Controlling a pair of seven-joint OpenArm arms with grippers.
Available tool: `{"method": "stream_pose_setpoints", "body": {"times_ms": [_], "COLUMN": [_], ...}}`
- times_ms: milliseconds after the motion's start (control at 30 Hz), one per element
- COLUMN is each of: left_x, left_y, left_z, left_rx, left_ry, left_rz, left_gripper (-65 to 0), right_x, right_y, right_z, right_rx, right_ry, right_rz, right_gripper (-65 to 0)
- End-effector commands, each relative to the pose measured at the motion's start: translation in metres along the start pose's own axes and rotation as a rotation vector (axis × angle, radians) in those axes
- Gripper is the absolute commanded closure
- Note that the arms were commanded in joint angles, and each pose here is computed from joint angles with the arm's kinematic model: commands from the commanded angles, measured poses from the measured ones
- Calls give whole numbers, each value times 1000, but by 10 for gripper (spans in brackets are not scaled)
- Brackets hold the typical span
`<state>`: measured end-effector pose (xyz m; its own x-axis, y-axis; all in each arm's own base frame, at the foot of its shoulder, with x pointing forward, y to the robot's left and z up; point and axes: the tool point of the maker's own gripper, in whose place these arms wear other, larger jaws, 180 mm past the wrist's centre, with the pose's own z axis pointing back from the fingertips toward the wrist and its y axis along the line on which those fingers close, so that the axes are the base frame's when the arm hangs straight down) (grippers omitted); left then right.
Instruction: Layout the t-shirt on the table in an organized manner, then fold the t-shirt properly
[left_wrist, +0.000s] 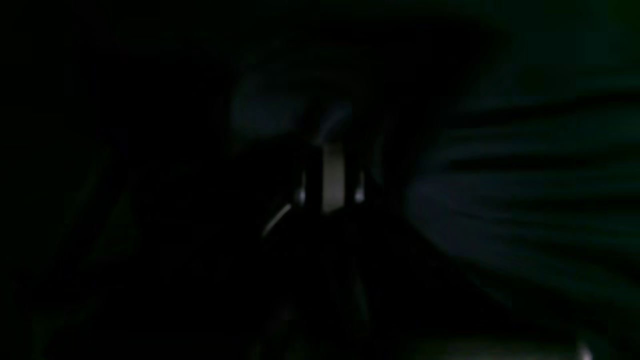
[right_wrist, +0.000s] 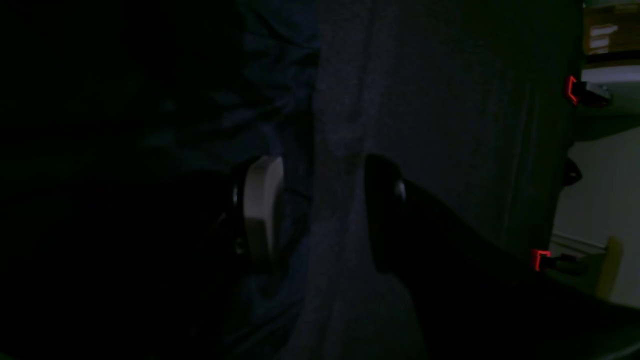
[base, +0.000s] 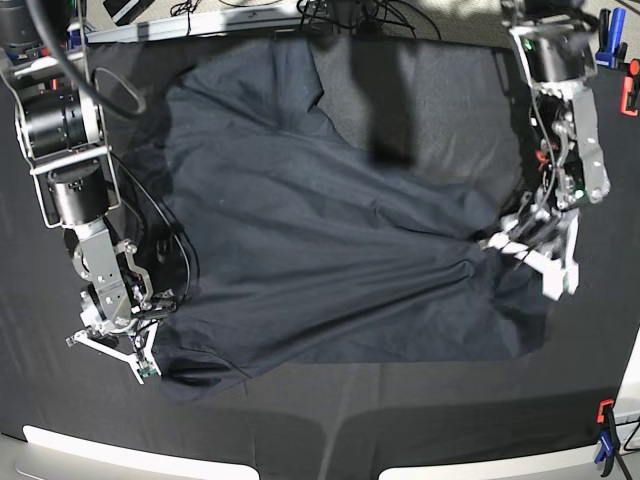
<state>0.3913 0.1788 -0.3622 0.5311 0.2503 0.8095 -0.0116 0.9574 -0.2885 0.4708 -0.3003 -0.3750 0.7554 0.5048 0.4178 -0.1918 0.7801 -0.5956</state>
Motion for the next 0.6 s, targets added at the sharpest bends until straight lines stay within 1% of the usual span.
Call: {"method": "stream_pose_setpoints", "body": {"times_ms": [0, 33, 100, 233, 367, 433, 567], "left_x": [47, 57, 59, 26, 2, -14, -55], "left_y": [-25, -41, -76, -149, -217, -240, -275], "left_z": [5, 9, 8, -4, -2, 1, 7], "left_rx": [-57, -84, -131, -233, -368, -418, -520], "left_ry": [-147, -184, -193, -118, -142, -126, -50], "left_rz": [-20, -30, -89, -273, -430, -473, -547], "left_gripper": [0, 0, 0, 0, 0, 0, 0], "right_x": [21, 21, 20, 20, 20, 19, 19], "right_y": [-24, -24, -24, -24, -24, -24, -24], "right_z": [6, 6, 5, 5, 5, 5, 5], "right_rx": [-45, -45, -45, -45, -45, -45, -45], "right_ry": [-50, -50, -49, -45, -45, -42, -42], "right_rz": [-19, -19, -19, -19, -19, -19, -19], "right_gripper": [-262, -263, -262, -263, -263, -262, -263]}}
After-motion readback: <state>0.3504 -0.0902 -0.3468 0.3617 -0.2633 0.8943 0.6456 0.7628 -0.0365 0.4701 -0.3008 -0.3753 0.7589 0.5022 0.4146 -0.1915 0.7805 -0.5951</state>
